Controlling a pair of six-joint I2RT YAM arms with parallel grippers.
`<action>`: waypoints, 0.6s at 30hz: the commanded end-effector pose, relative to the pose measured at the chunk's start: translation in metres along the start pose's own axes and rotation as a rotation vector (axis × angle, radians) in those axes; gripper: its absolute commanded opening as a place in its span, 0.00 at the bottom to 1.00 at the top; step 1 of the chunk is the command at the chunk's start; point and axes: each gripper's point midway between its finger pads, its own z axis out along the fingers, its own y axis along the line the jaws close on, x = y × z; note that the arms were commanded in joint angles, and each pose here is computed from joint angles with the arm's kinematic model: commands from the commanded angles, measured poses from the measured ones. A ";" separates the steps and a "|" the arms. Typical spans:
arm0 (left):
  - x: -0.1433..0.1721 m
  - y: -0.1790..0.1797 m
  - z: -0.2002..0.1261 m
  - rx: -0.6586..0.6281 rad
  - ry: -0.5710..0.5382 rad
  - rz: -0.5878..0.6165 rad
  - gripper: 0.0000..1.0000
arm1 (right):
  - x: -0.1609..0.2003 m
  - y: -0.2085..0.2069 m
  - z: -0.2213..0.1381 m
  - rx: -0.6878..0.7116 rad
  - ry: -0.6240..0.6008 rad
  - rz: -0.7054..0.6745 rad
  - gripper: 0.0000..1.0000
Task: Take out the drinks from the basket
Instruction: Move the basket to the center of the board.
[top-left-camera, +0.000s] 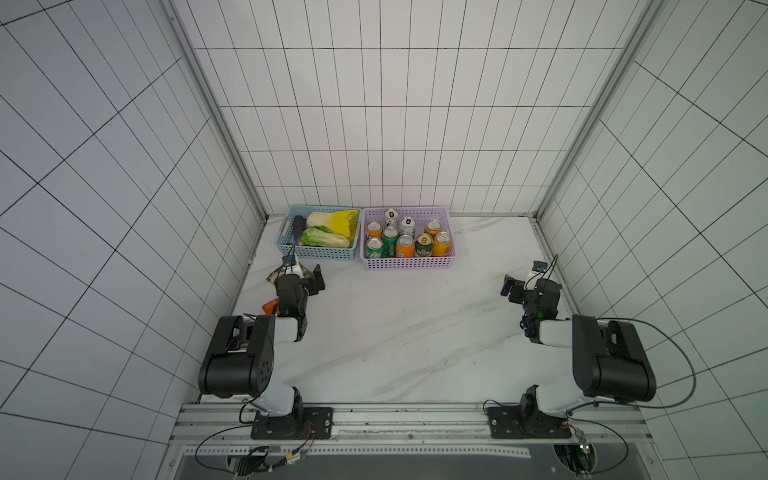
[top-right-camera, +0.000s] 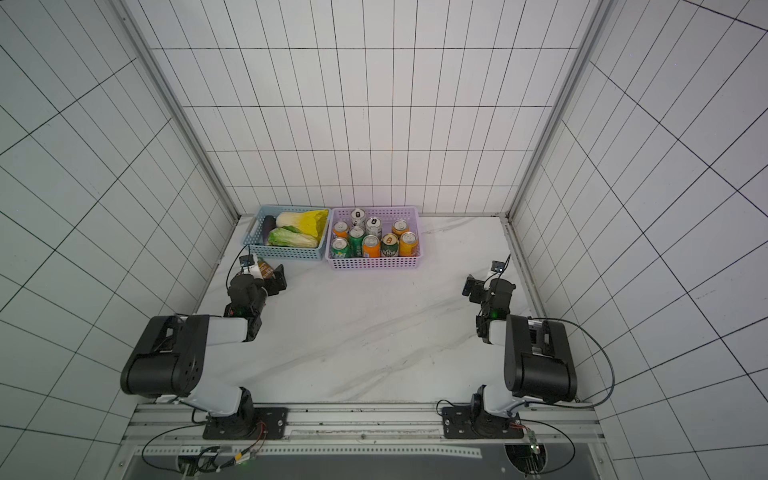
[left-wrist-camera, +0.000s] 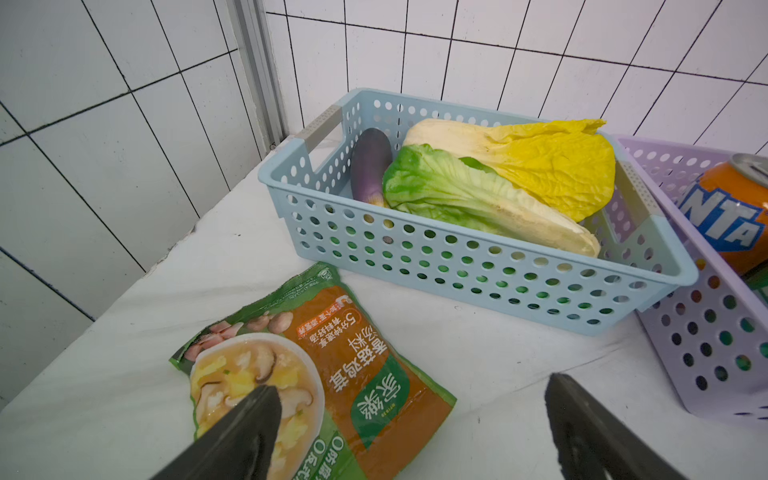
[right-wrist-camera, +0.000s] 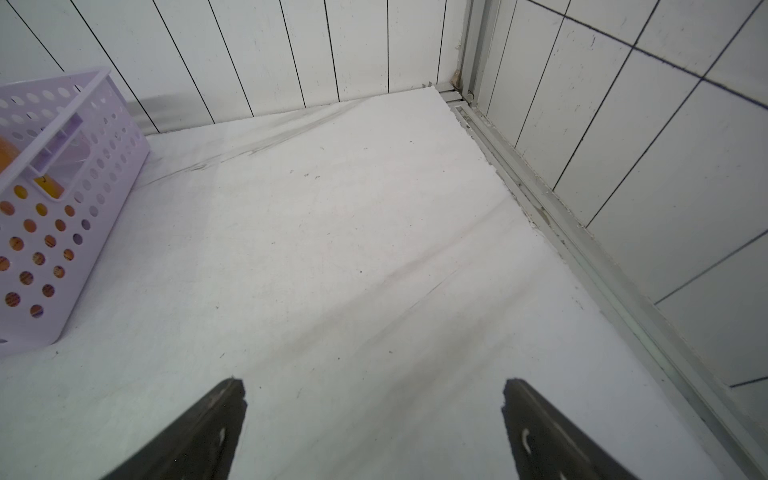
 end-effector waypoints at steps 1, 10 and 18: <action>-0.008 -0.002 0.002 -0.002 -0.018 0.010 0.97 | -0.008 0.002 0.002 0.005 -0.022 -0.007 0.99; -0.008 -0.001 0.002 -0.008 -0.020 0.006 0.98 | -0.008 0.002 0.002 0.004 -0.022 -0.006 0.99; -0.009 0.003 0.000 0.003 -0.026 -0.019 0.98 | -0.008 0.002 0.003 0.004 -0.020 -0.009 0.99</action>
